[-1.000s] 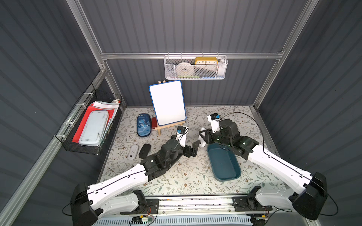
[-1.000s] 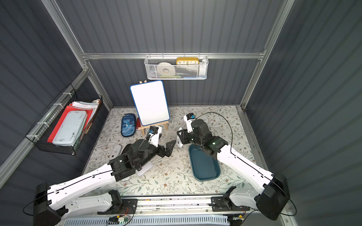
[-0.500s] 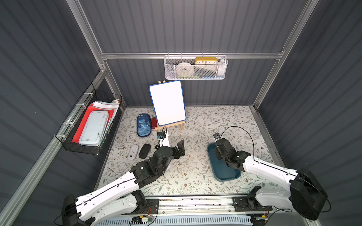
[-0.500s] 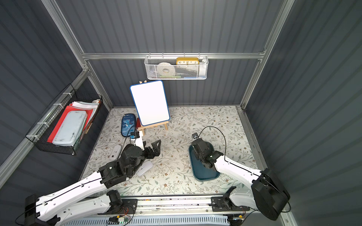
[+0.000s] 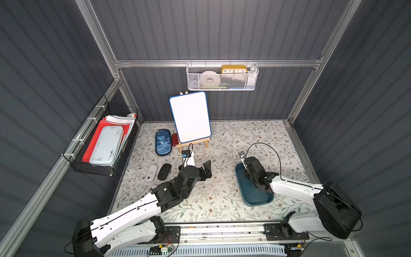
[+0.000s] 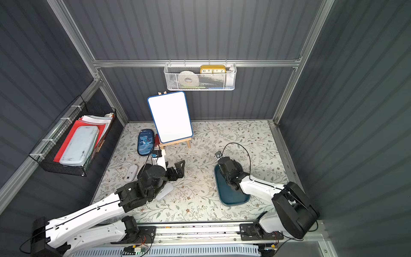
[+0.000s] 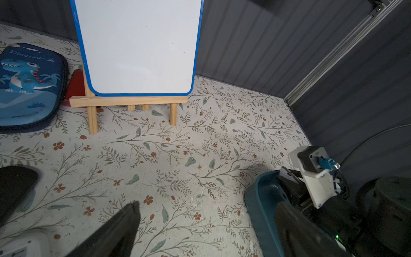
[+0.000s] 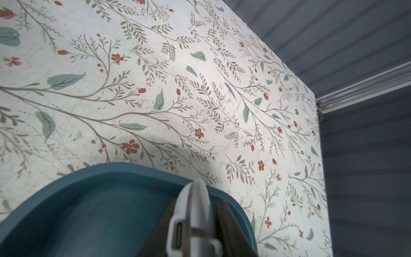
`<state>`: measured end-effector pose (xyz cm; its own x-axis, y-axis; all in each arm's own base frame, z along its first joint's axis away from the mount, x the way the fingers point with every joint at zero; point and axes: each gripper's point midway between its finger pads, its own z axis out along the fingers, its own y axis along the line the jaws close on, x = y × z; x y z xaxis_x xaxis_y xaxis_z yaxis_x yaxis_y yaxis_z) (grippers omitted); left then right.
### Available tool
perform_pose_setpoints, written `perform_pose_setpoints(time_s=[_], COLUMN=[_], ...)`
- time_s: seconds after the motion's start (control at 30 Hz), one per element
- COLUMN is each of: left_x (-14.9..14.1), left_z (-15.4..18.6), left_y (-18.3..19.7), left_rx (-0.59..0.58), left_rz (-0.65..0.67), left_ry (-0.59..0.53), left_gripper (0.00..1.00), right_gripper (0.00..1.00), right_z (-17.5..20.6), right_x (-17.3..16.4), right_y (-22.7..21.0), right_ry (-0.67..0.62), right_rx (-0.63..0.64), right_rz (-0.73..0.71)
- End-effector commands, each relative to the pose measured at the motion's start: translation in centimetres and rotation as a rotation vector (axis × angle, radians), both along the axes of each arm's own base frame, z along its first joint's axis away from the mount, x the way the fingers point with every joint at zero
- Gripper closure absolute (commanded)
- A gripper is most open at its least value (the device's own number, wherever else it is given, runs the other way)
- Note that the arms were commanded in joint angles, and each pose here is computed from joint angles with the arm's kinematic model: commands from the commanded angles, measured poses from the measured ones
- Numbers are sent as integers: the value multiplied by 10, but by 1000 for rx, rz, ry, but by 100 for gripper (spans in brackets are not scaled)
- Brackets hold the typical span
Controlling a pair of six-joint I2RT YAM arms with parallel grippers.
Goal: Put the mouse in the storage box
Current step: Move the storage box to the center of the board, then place the mouse in the storage box.
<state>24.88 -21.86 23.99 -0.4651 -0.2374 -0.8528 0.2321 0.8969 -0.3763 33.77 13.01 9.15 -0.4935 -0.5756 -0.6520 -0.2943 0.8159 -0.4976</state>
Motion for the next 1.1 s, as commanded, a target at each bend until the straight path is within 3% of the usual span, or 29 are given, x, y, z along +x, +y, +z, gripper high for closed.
perform_pose_setpoints(time_s=[0.0,0.27,0.47,0.7,0.87,0.97,1.07], left_x=[1,1,1,2,2,2,2], left_z=[7,9,9,8,7,6,5], left_y=[-2,-1,1,0,-1,-2,-4], left_rx=[-9,-12,-16,-16,-12,-12,-9], left_rz=[-17,-26,-23,-25,-29,-30,-34], left_ry=[-18,-29,-31,-26,-24,-19,-15], left_gripper=[1,1,1,1,1,0,0], right_gripper=[98,98,99,96,80,56,43], right_z=[1,-6,-6,-17,-26,-28,-26], right_x=[11,43,72,74,68,64,62], right_y=[7,12,14,7,1,2,8], right_ry=[-49,-95,-107,-89,-67,-59,-51], right_rx=[21,-6,-104,-133,-129,-121,-99], right_rz=[32,61,58,37,-2,5,21])
